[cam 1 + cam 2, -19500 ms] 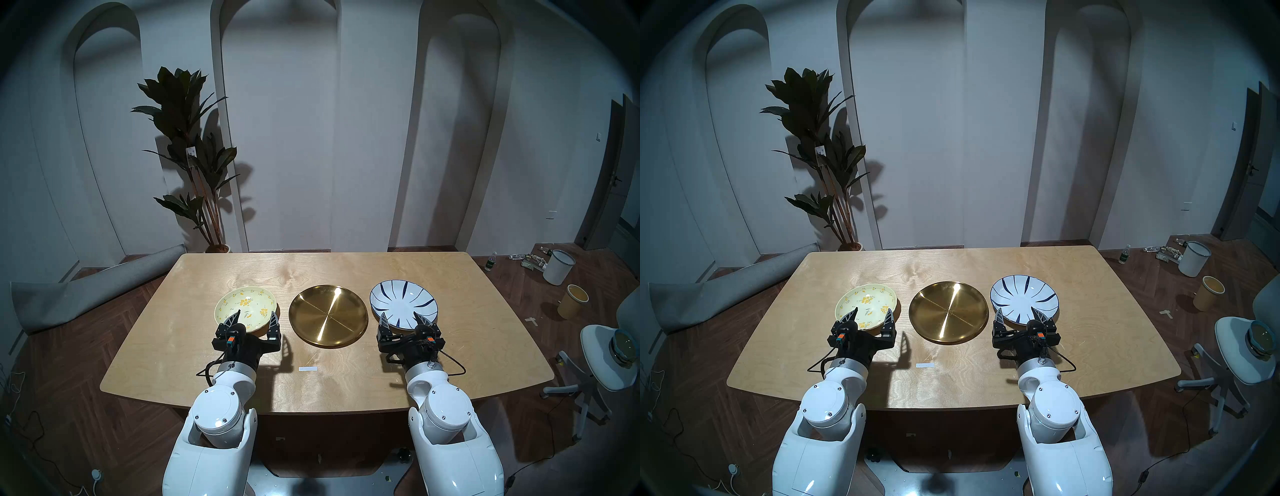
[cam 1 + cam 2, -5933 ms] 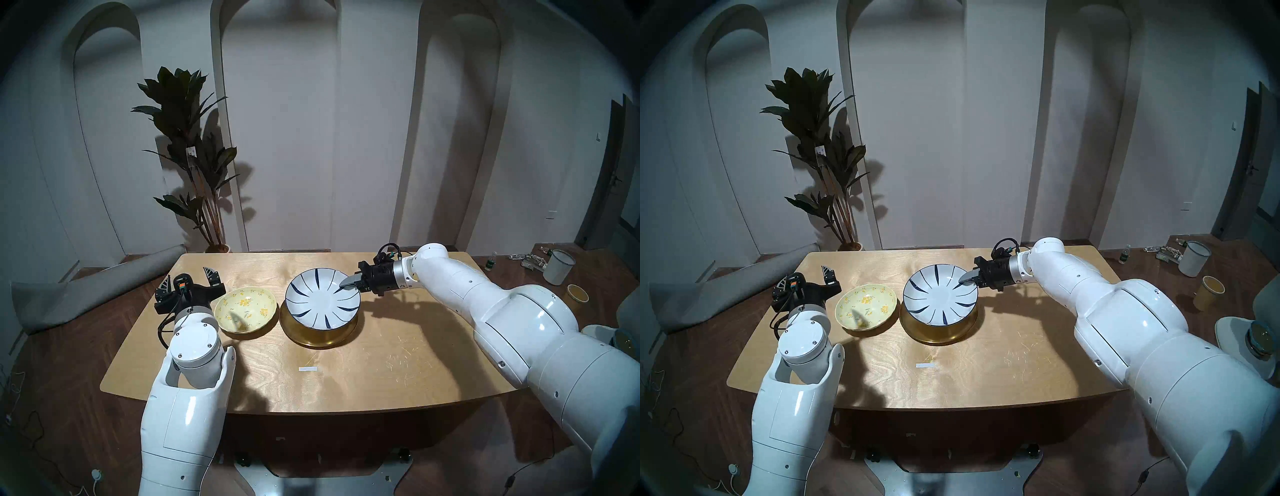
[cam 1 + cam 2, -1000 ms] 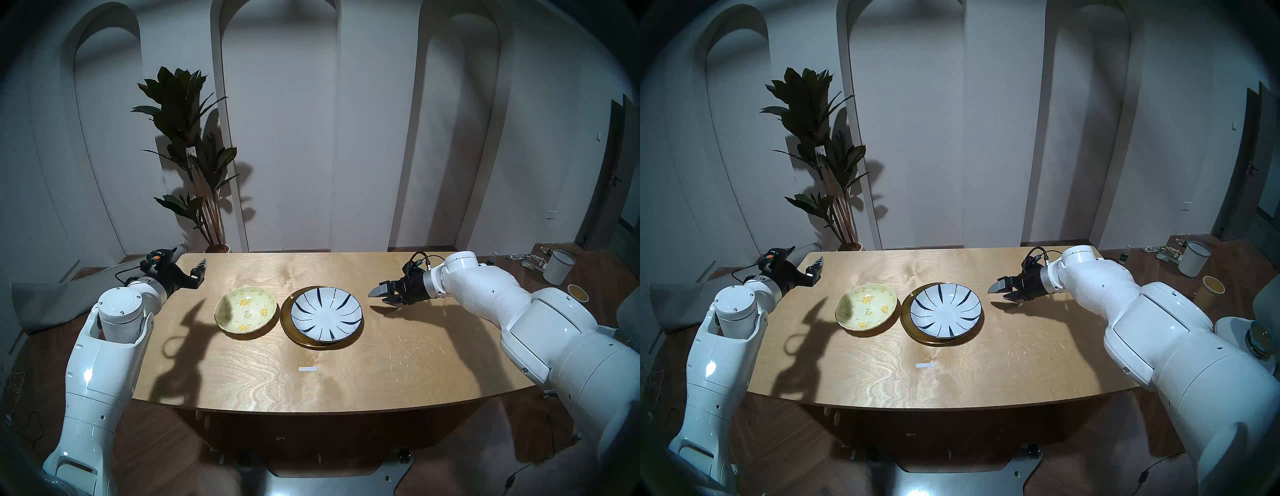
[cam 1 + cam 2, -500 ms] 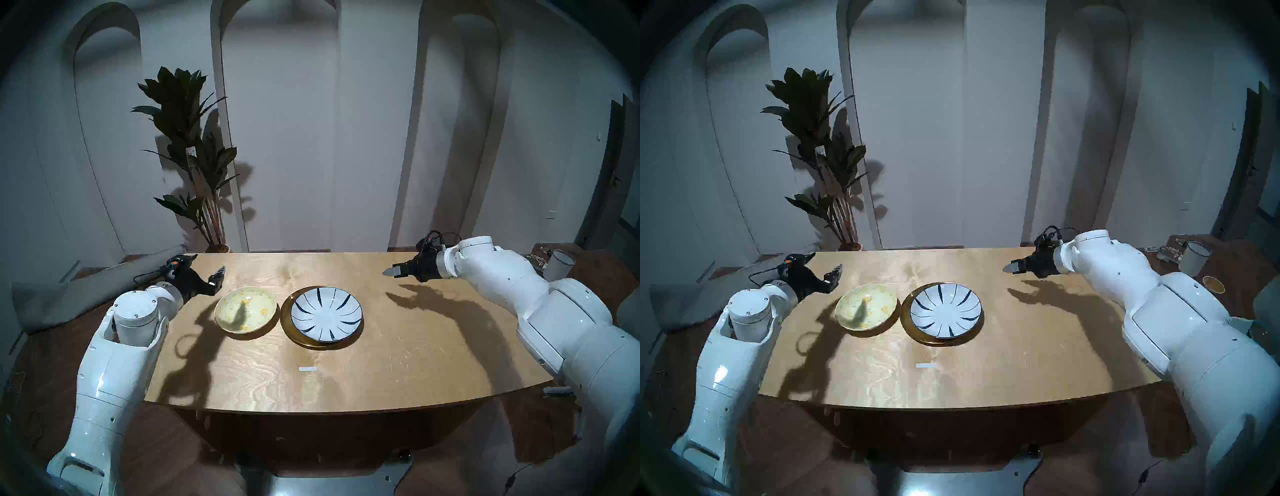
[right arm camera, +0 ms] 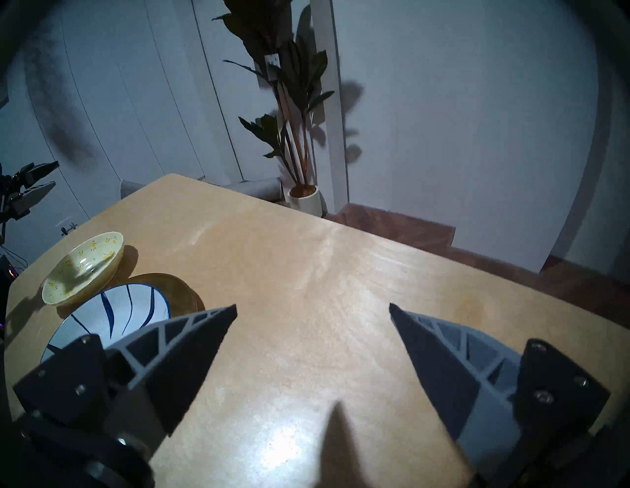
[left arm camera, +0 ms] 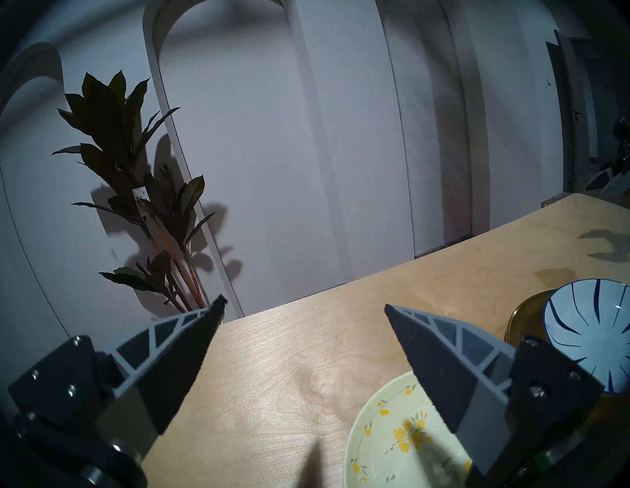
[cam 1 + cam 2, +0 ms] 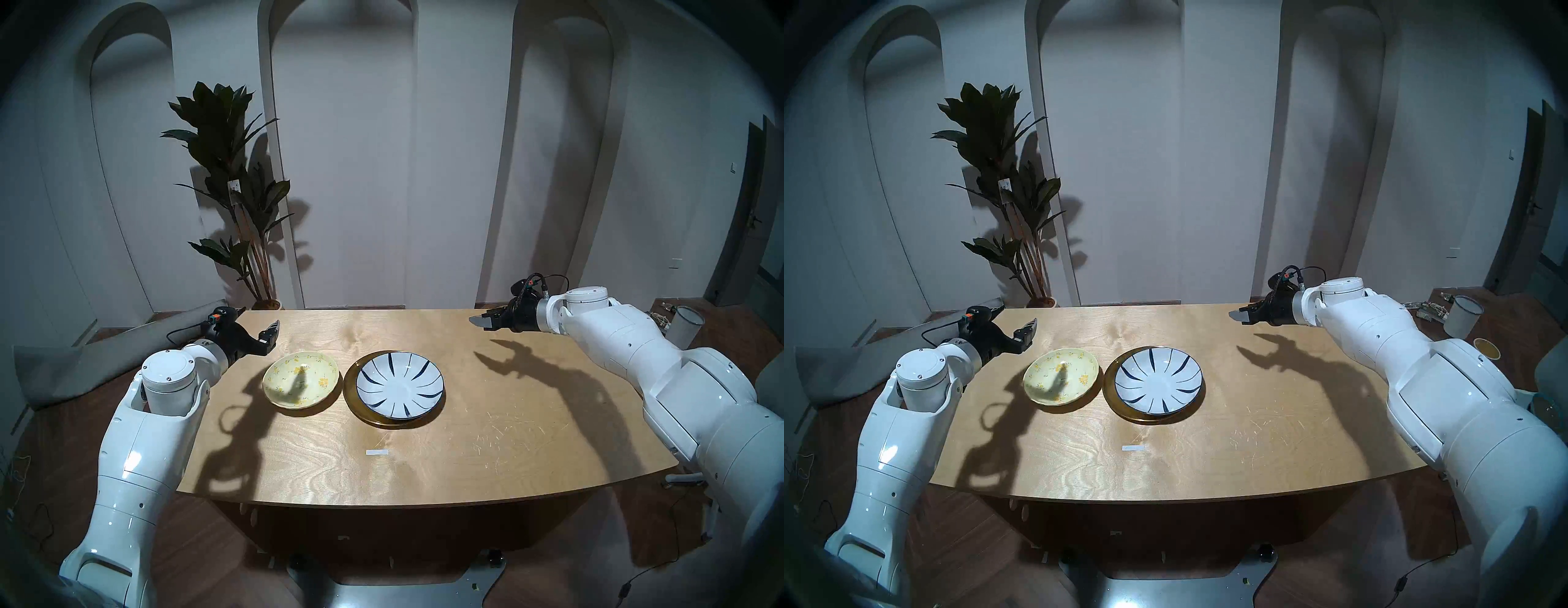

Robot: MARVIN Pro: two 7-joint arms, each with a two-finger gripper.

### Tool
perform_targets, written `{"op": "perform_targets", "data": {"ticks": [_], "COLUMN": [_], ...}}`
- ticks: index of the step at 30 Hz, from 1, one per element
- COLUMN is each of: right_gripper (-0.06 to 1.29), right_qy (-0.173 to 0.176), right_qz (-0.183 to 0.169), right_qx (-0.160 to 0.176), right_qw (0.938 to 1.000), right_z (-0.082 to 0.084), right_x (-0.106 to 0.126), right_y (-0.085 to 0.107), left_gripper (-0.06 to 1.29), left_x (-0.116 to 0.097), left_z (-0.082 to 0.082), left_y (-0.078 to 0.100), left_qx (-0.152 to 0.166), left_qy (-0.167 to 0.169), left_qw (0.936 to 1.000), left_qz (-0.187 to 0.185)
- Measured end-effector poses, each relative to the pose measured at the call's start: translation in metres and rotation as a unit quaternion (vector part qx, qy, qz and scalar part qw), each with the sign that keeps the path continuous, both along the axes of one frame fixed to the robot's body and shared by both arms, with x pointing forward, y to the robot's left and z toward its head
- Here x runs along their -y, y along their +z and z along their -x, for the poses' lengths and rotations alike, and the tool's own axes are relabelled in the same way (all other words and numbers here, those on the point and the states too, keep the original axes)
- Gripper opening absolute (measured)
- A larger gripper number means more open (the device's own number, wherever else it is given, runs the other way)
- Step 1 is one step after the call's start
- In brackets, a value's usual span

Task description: Stack the plates into one stack

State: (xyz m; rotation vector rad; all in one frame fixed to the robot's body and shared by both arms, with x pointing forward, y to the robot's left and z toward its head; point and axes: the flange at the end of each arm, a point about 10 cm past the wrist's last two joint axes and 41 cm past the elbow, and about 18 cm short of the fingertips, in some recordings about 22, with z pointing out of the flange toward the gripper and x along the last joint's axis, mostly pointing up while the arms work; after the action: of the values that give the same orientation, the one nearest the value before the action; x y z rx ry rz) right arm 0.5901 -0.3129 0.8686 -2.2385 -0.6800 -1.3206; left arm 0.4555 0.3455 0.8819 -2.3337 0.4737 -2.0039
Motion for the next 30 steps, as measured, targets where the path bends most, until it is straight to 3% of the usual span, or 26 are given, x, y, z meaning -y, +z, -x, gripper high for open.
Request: {"op": "perform_targets", "data": {"ticks": [7, 9, 13, 16, 21, 30], "right_gripper": [1.20, 1.20, 1.20, 1.20, 1.20, 1.20], "right_qy": [-0.014, -0.018, -0.019, -0.014, -0.006, 0.006], "right_qz": [-0.012, -0.019, -0.025, -0.029, -0.032, -0.037], "right_qx": [0.036, 0.061, 0.092, 0.136, 0.174, 0.216], "right_qw": [0.9992, 0.9978, 0.9953, 0.9902, 0.9843, 0.9756], "right_z": [0.004, 0.005, 0.004, 0.001, 0.004, 0.028], "right_x": [0.001, -0.001, -0.002, -0.006, -0.009, -0.013], "right_y": [-0.012, -0.012, -0.006, 0.009, 0.015, -0.014], "left_gripper": [1.25, 1.25, 1.25, 1.25, 1.25, 1.25], "left_x": [0.001, 0.002, 0.004, 0.006, 0.009, 0.010], "left_z": [-0.005, -0.008, -0.011, -0.014, -0.018, -0.024], "left_y": [0.002, 0.003, 0.004, 0.006, 0.006, 0.002], "left_qx": [0.001, 0.000, -0.001, -0.001, -0.004, -0.016], "left_qy": [0.005, 0.009, 0.011, 0.013, 0.012, 0.018], "left_qw": [0.9999, 0.9998, 0.9997, 0.9995, 0.9995, 0.9995], "left_qz": [0.012, 0.018, 0.023, 0.027, 0.029, 0.019]}}
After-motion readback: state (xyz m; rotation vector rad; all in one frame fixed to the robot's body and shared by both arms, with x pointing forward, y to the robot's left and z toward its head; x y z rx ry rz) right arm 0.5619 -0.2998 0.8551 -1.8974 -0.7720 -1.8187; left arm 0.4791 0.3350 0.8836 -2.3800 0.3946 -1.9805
